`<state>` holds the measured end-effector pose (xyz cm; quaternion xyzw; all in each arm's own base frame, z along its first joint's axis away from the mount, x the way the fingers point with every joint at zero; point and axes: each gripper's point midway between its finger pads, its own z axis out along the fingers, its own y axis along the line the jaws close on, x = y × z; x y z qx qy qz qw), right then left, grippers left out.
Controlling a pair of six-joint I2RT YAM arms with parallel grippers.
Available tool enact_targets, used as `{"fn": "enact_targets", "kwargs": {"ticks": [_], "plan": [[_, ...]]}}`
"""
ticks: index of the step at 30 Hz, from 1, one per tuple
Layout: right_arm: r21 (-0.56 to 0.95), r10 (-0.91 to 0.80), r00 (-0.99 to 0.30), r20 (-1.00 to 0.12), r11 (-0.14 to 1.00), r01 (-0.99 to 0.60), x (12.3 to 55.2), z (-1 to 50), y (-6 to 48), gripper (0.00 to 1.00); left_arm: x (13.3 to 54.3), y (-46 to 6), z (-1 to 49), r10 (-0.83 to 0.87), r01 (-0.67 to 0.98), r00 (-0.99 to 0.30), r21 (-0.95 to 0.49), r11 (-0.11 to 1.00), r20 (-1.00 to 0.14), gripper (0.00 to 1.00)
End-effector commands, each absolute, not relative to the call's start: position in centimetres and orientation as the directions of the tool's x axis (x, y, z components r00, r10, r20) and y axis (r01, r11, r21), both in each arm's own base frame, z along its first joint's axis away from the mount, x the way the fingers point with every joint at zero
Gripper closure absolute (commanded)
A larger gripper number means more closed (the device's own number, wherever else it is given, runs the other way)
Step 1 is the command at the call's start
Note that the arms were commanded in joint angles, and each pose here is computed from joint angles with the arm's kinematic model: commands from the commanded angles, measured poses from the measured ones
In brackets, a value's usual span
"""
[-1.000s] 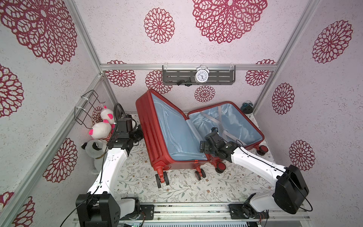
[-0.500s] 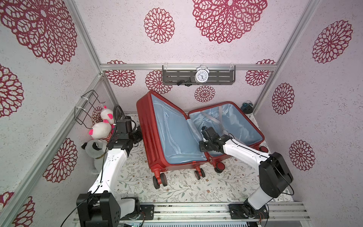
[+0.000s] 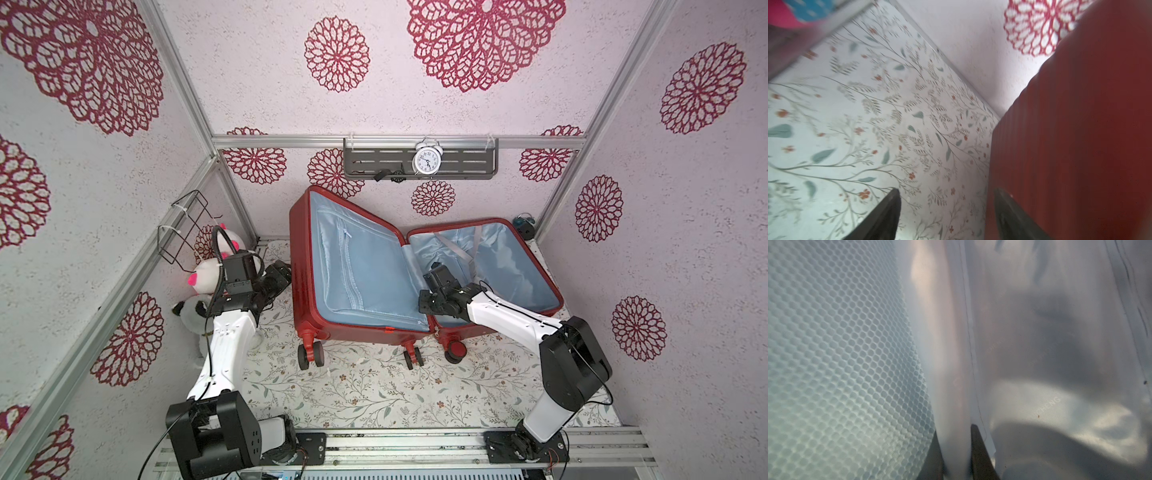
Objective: Open the suitcase zippers
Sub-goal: Open the suitcase at the corner of the board, then move the suitcase to the center of the board.
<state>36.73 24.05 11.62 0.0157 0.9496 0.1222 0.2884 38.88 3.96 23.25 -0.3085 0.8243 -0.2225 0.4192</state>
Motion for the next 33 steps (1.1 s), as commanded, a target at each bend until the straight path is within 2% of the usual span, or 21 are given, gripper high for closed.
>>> {"fn": "enact_targets", "kwargs": {"ticks": [1, 4, 12, 26, 33], "plan": [[0.215, 0.273, -0.838, -0.472, 0.958, 0.190, 35.7, 8.3, 21.3, 1.00, 36.9, 4.6, 25.9, -0.697, -0.299, -0.391, -0.633, 0.714, -0.601, 0.25], [0.242, 0.287, -0.836, -0.467, 0.951, 0.191, 35.3, 8.3, 21.4, 1.00, 35.8, 5.0, 26.5, -0.699, -0.303, -0.360, -0.631, 0.714, -0.618, 0.23], [0.353, 0.343, -0.828, -0.444, 0.916, 0.190, 33.1, 8.2, 22.1, 1.00, 35.4, 3.5, 26.1, -0.712, -0.262, -0.394, -0.671, 0.694, -0.582, 0.24], [0.353, 0.317, -0.825, -0.468, 0.923, 0.155, 28.9, 8.4, 26.1, 1.00, 33.5, -5.1, 26.1, -0.567, -0.101, -0.526, -0.615, 0.782, -0.634, 0.22], [0.405, 0.365, -0.802, -0.473, 0.898, 0.170, 27.1, 9.2, 27.2, 1.00, 32.0, -8.8, 24.0, -0.505, -0.055, -0.579, -0.588, 0.807, -0.640, 0.21]]}}
